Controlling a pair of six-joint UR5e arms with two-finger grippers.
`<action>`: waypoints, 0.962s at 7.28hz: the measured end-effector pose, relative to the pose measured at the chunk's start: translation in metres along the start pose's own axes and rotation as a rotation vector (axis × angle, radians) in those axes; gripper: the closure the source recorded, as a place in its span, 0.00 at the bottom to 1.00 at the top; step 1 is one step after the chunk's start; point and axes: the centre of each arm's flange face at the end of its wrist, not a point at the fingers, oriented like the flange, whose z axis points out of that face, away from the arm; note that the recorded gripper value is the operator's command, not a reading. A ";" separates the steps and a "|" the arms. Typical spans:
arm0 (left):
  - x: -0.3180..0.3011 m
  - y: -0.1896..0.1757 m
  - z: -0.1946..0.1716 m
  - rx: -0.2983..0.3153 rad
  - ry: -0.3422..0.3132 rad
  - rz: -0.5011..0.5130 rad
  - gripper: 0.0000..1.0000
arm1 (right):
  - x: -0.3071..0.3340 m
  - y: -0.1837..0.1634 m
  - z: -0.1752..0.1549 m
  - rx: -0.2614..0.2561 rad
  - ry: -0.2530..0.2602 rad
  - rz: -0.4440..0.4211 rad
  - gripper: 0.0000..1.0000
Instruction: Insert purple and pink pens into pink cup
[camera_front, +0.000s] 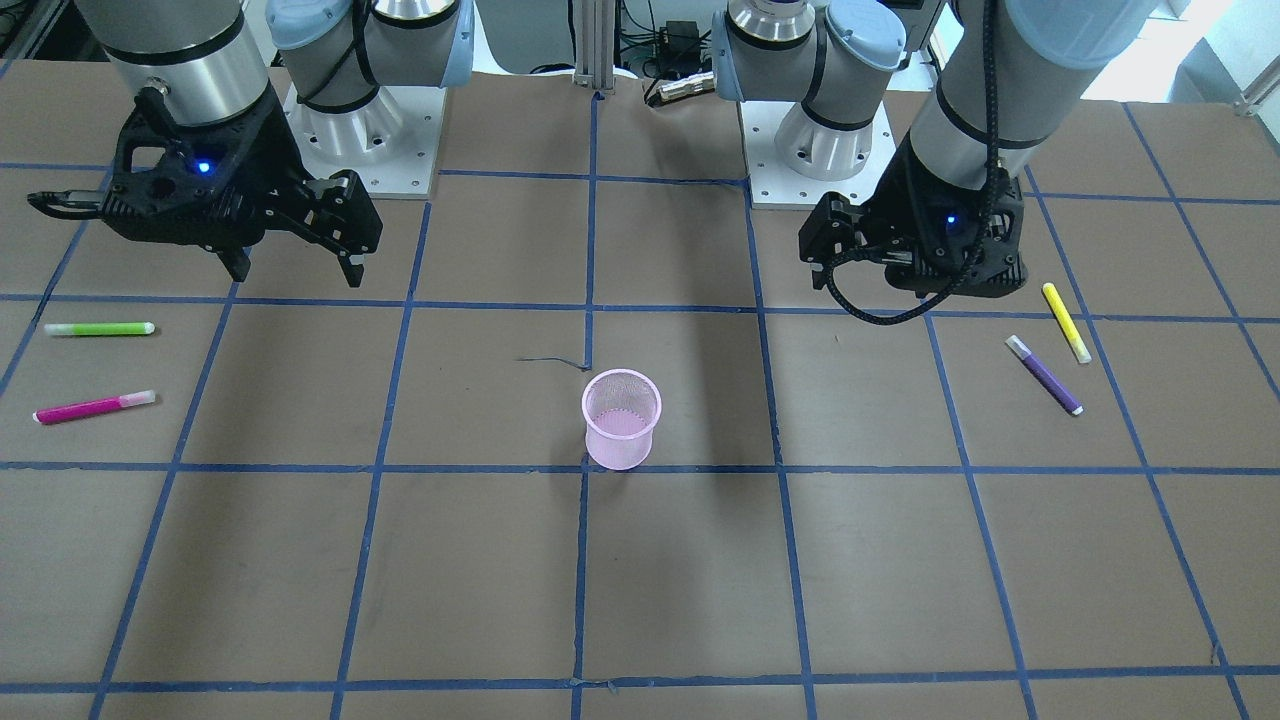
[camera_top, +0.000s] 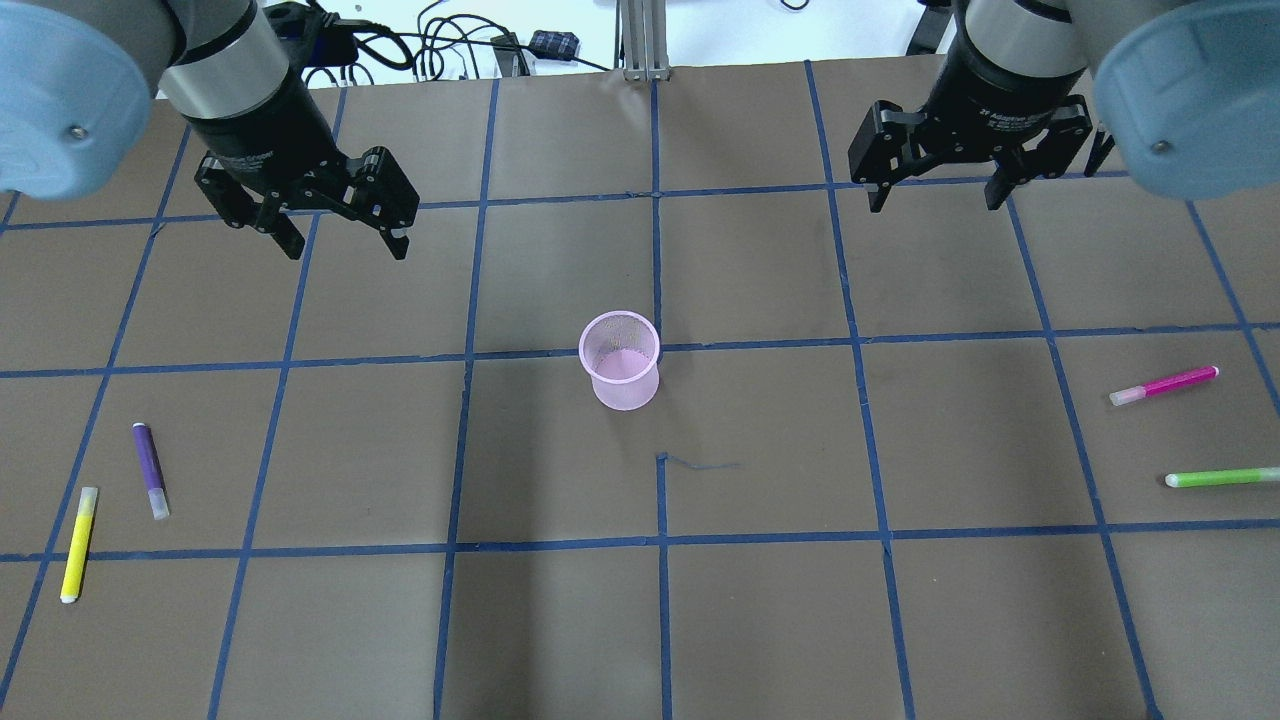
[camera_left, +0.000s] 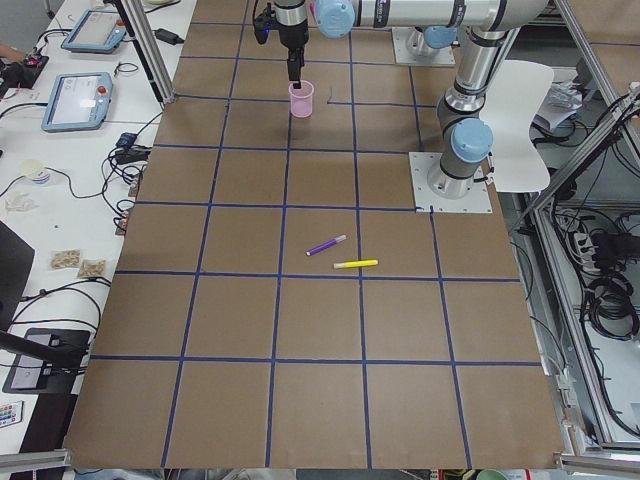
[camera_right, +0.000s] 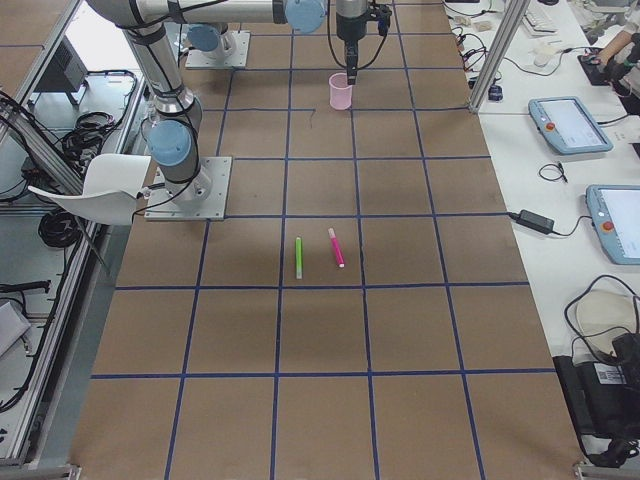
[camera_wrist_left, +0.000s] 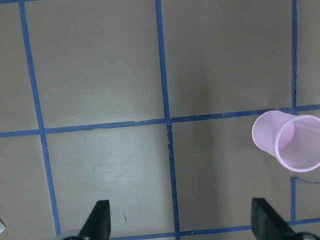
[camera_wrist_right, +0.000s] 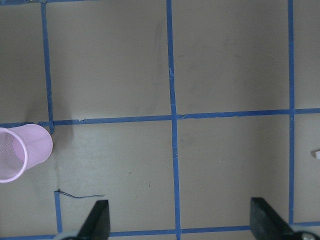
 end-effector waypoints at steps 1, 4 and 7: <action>-0.001 0.007 -0.004 -0.006 -0.009 -0.001 0.00 | 0.000 0.000 0.000 0.000 0.001 0.000 0.00; 0.000 0.026 -0.021 0.010 -0.041 0.000 0.00 | 0.005 -0.003 -0.001 0.005 0.003 0.001 0.00; 0.002 0.041 -0.033 0.017 -0.044 0.005 0.00 | 0.094 -0.023 0.006 -0.036 0.001 -0.052 0.00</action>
